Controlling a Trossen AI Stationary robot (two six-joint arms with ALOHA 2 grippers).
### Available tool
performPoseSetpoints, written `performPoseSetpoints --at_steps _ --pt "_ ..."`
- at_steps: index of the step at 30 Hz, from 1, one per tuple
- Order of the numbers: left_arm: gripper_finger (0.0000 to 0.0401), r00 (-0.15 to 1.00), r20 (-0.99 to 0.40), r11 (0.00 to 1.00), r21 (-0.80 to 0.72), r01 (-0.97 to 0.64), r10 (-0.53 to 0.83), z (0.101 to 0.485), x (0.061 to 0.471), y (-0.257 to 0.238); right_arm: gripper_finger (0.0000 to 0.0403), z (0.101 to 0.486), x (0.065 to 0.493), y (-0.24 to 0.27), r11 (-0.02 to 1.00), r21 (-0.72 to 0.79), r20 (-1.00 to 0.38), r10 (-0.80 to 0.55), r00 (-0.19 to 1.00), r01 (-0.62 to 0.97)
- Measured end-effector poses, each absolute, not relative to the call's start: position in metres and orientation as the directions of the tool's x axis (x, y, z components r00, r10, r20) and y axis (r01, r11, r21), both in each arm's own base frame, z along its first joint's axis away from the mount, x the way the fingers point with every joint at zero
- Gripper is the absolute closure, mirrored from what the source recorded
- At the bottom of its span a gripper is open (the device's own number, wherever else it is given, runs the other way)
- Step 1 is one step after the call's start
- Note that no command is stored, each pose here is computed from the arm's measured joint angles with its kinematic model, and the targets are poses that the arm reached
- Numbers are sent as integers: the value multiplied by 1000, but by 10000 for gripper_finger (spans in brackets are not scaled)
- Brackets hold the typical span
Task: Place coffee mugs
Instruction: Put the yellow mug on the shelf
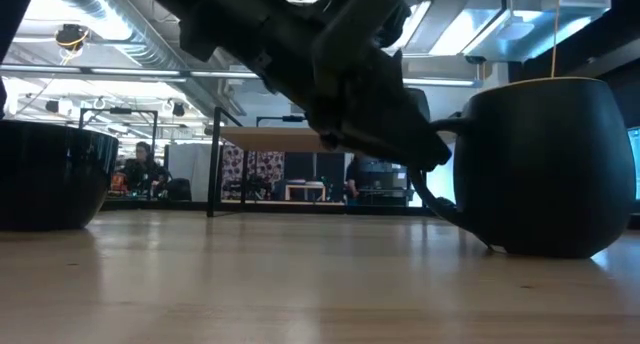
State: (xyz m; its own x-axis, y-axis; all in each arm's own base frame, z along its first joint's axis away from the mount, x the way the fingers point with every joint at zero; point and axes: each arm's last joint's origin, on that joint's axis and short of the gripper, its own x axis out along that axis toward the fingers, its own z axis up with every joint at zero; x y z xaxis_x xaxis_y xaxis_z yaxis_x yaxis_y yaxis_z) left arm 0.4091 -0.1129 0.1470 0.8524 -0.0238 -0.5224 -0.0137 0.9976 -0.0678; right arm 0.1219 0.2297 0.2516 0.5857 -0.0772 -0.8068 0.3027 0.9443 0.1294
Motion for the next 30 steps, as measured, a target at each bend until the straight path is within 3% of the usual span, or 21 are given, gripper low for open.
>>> performPoseSetpoints --at_steps 6,17,30 --pt "333 856 -516 998 -65 10 -42 148 410 -113 233 252 122 230 944 129 -801 -82 593 304" --pt "333 860 -510 995 -89 -48 -4 154 408 -117 233 252 122 230 940 137 -798 -82 597 311" --pt "333 879 -449 968 -107 -229 158 245 398 -133 233 253 123 228 942 119 -758 -119 641 315"
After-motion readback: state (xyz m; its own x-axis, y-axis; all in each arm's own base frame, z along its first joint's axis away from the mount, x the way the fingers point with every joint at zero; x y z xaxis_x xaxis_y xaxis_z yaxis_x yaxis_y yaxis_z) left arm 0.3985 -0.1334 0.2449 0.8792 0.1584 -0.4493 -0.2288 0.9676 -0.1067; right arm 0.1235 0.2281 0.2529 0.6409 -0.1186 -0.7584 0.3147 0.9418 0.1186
